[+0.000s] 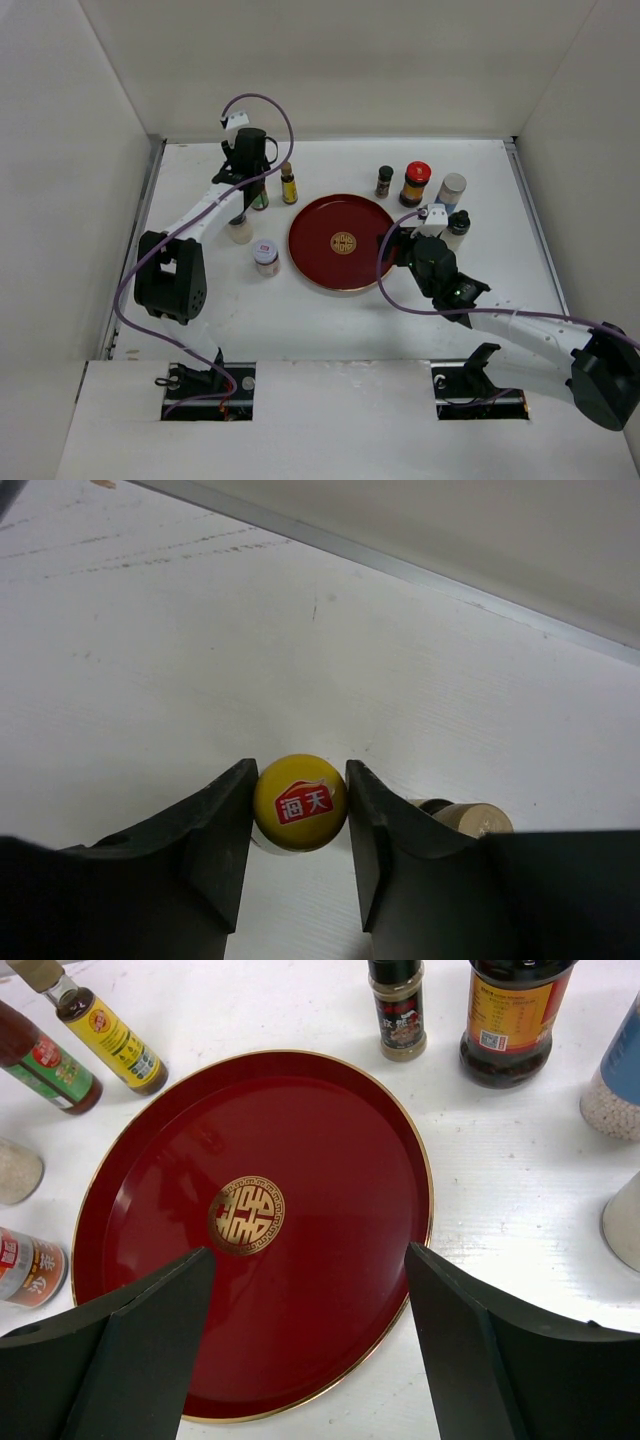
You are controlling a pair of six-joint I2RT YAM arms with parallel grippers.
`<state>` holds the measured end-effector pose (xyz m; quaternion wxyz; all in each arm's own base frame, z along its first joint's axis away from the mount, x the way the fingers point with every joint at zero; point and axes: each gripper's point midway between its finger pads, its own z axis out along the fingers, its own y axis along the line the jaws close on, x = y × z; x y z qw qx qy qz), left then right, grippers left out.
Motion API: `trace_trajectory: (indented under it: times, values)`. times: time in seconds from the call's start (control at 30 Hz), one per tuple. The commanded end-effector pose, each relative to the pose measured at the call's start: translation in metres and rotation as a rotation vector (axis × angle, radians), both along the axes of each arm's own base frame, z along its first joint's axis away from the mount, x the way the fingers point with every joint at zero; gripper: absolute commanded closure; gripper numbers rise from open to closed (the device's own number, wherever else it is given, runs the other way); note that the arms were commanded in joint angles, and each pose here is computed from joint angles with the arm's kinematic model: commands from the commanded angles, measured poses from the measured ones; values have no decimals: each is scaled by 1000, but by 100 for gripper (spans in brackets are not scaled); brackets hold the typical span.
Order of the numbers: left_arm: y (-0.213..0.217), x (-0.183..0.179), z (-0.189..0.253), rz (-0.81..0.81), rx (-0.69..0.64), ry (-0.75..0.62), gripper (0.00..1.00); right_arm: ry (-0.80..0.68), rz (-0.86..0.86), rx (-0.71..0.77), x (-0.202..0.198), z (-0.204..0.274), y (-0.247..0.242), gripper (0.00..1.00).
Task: Organize the condiment bottles
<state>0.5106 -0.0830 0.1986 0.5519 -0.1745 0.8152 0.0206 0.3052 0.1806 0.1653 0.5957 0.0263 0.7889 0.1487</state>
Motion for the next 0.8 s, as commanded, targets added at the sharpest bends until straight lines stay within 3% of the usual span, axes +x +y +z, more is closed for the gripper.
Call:
trace_trajectory:
  times: [0.0,0.17,0.53,0.77]
  values:
    - [6,2,11,29,6,-48,68,-55,2,53,8,28,7,16]
    - [6,-1,50,40,-6,-137,79,-55,2,53,8,28,7,16]
    - [1,-45,213,-1,-87,-486,81,-60,-2,59,8,29,6,13]
    - [-47,-79,241,-136,-134,-542,81,-101,-58,102,8,39,-13,11]
